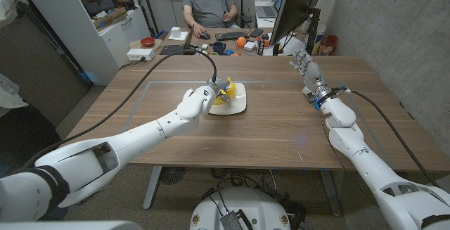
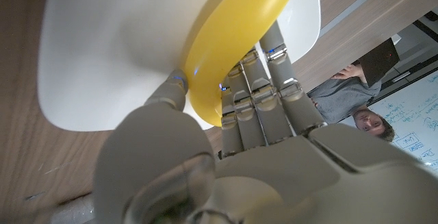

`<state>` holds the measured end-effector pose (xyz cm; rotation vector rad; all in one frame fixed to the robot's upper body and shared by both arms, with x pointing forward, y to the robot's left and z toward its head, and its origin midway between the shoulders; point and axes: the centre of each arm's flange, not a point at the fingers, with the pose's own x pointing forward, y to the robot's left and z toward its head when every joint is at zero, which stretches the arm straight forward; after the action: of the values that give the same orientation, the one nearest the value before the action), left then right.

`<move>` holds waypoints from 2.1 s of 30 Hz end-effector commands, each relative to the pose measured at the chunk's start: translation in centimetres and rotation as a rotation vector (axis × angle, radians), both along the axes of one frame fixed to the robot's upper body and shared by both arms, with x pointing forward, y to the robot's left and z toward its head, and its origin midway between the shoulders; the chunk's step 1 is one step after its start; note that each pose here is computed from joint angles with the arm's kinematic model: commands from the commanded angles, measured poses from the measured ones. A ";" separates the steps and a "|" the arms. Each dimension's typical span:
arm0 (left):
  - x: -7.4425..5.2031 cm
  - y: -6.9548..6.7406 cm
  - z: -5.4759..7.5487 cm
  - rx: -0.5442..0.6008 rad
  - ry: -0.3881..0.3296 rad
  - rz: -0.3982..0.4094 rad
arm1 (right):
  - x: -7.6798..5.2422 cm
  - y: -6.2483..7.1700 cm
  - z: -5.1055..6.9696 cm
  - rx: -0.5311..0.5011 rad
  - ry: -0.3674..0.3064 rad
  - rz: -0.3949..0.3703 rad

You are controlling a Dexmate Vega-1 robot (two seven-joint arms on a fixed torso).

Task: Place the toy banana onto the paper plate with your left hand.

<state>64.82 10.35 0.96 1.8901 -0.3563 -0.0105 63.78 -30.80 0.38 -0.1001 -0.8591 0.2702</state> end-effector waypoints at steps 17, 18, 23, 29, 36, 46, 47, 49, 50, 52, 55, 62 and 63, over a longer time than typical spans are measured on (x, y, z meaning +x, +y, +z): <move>-0.5 -0.5 0.2 0.134 0.151 0.057 | 0.1 0.1 0.0 -0.002 0.000 -0.004; -0.6 -0.5 0.2 0.128 0.138 0.059 | 0.1 0.1 0.0 -0.002 0.000 -0.007; -1.1 -0.1 0.8 0.114 0.098 0.067 | 0.2 0.2 0.1 -0.002 0.004 0.005; -1.9 0.7 1.7 0.056 0.072 0.061 | 0.4 0.2 0.0 -0.004 0.013 0.003; -3.0 1.1 2.9 0.034 0.013 0.046 | 0.5 0.4 0.0 -0.005 0.016 0.004; -4.1 2.1 4.5 -0.030 -0.029 0.024 | 0.7 0.4 -0.1 -0.005 0.021 -0.005; -4.3 2.2 4.8 -0.037 -0.037 0.022 | 0.8 0.4 -0.1 -0.008 0.023 -0.004; -4.5 2.3 5.2 -0.046 -0.045 0.017 | 0.8 0.4 -0.1 -0.014 0.024 -0.008; -4.6 2.3 5.2 -0.041 -0.044 0.019 | 0.8 0.4 0.0 -0.010 0.021 -0.006; -4.7 2.4 5.4 -0.049 -0.051 0.018 | 0.8 0.4 0.0 -0.011 0.023 -0.007; -4.9 2.5 5.6 -0.049 -0.055 0.016 | 0.8 0.4 0.1 -0.012 0.021 -0.006; -5.7 3.1 6.6 -0.082 -0.089 0.000 | 1.1 0.7 0.3 -0.014 0.020 -0.008; -5.7 3.2 6.6 -0.084 -0.091 -0.002 | 1.1 0.7 0.3 -0.009 0.023 -0.007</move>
<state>60.35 12.69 6.03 1.8548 -0.3635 0.0513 64.61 -30.35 0.53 -0.1085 -0.8377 0.2701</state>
